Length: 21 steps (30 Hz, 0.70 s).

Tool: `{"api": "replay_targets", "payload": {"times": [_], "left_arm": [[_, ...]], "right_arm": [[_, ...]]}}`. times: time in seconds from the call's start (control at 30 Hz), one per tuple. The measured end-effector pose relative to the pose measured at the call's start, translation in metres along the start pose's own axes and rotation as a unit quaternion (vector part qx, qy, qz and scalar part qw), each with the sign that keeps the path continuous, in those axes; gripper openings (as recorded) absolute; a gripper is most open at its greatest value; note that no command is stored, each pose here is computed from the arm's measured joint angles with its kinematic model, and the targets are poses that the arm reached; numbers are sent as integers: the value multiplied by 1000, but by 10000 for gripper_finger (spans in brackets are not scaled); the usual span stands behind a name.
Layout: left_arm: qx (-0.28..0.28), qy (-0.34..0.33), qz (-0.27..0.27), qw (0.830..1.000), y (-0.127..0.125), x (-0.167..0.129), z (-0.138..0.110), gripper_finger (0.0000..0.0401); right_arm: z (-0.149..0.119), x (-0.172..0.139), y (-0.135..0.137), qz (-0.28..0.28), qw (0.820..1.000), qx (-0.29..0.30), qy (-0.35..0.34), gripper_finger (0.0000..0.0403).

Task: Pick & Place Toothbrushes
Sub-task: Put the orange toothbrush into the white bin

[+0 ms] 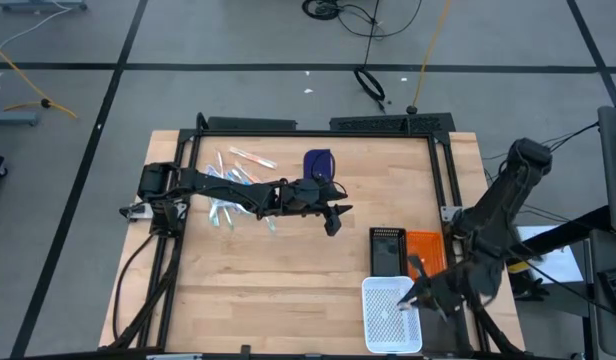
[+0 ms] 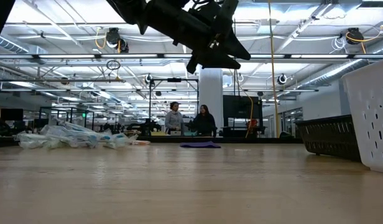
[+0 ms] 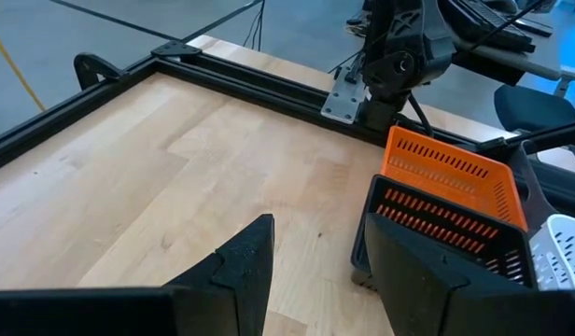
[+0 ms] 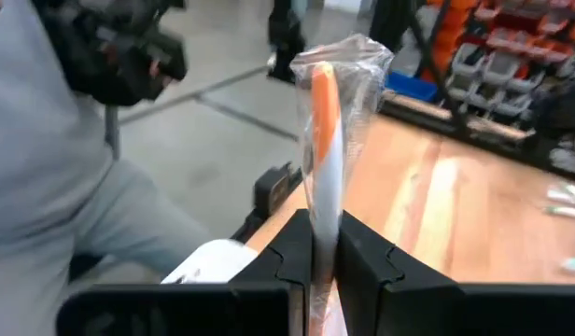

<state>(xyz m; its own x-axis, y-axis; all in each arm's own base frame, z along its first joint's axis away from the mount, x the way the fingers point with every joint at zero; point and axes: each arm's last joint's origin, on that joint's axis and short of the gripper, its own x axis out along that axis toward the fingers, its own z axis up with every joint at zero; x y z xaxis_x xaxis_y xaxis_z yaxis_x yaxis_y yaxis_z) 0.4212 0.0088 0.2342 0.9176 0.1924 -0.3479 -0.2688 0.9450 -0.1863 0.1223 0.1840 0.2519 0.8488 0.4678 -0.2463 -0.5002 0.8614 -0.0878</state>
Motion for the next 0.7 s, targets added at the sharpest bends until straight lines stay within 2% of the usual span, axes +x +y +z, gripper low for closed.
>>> {"api": "replay_targets", "payload": {"times": [0.13,0.33,0.7], "left_arm": [[2,0,0,1000,0,0,0,173],[2,1,0,1000,0,0,0,173],[3,1,0,1000,0,0,0,172]], "right_arm": [[-1,4,9,8,999,-18,31,18],[-12,6,7,-45,996,-17,69,18],[-18,5,6,-48,994,-18,98,18]]}}
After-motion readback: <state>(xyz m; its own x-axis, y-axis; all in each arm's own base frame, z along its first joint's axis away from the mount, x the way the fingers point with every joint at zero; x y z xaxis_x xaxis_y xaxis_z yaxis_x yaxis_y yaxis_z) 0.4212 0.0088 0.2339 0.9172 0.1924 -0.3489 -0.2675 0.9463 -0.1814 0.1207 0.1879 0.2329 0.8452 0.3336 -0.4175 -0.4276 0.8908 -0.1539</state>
